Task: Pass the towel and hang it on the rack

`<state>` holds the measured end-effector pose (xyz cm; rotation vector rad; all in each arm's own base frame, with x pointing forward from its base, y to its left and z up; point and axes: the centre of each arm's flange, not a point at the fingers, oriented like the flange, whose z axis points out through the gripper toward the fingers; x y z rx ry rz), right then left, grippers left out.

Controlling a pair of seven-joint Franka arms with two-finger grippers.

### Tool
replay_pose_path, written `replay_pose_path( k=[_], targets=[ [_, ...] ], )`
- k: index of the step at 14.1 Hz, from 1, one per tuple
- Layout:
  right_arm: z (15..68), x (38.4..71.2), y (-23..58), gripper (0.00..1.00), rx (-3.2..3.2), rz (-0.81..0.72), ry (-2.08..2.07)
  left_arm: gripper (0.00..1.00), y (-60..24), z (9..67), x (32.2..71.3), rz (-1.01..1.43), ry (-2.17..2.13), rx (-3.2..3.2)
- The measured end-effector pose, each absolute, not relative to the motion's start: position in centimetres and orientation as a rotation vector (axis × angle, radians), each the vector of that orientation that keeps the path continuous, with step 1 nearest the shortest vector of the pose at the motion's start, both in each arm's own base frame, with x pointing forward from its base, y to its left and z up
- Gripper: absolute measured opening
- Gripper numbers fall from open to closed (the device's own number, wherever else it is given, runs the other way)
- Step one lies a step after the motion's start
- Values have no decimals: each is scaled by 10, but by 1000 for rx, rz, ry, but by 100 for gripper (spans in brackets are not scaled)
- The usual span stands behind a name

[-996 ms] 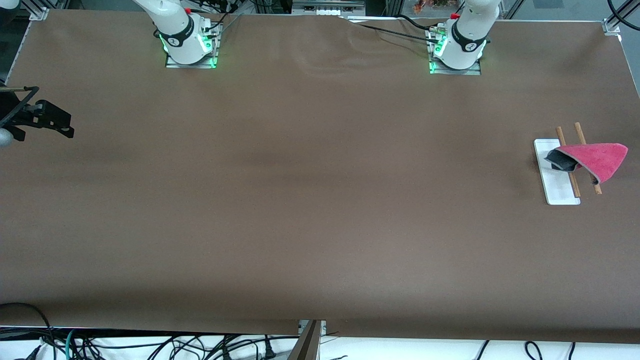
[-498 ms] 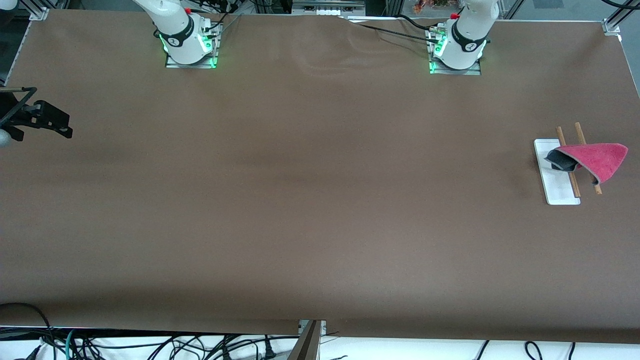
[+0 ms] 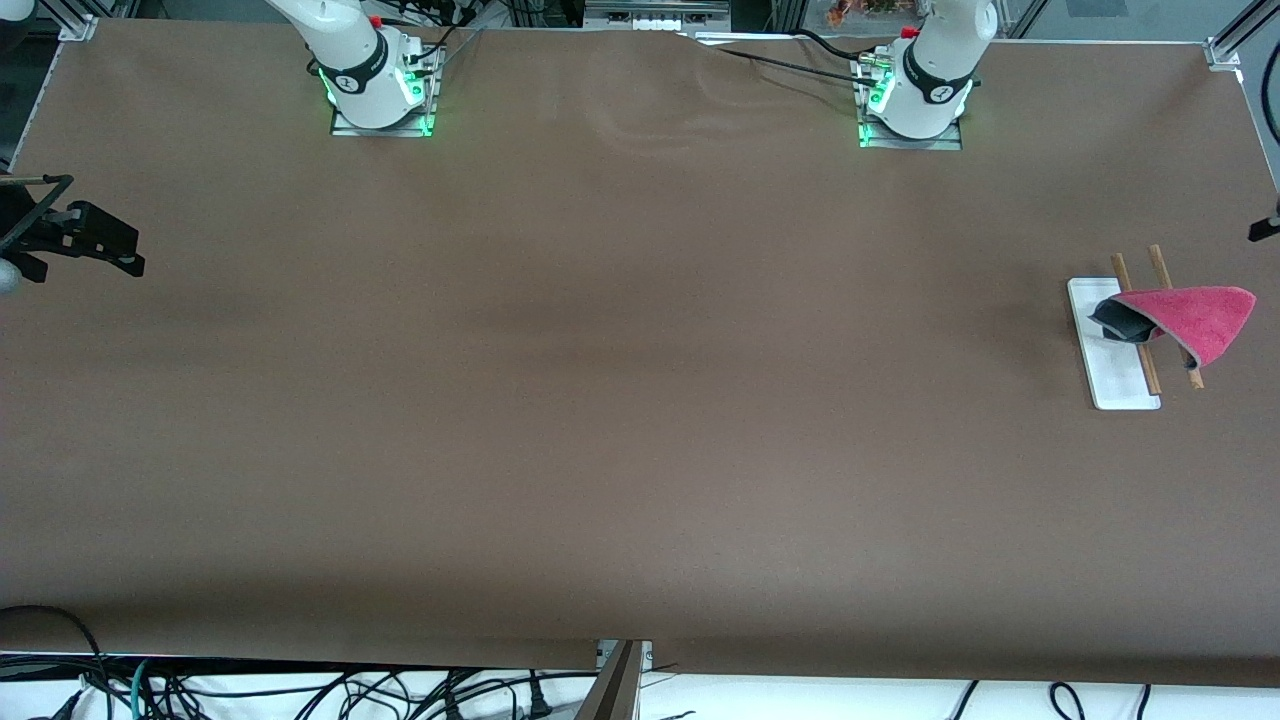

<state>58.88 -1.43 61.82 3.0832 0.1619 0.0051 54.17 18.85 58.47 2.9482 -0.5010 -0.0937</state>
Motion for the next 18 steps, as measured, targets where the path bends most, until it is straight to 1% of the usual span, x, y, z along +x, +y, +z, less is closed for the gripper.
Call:
replay_pose_path(
  k=[5, 8, 12, 18],
  targets=[
    [618, 589, -14, 100, 3083, 5, 162, 100, 96, 583, 545, -197, -82, 3095],
    [618, 589, -14, 100, 3083, 5, 162, 100, 58, 581, 550, -191, 1, 3124],
    [618, 589, -14, 100, 3083, 5, 162, 100, 55, 571, 553, -186, 20, 3128],
    [618, 589, -14, 100, 3083, 5, 162, 100, 55, 572, 555, -162, 20, 3131]
  ],
)
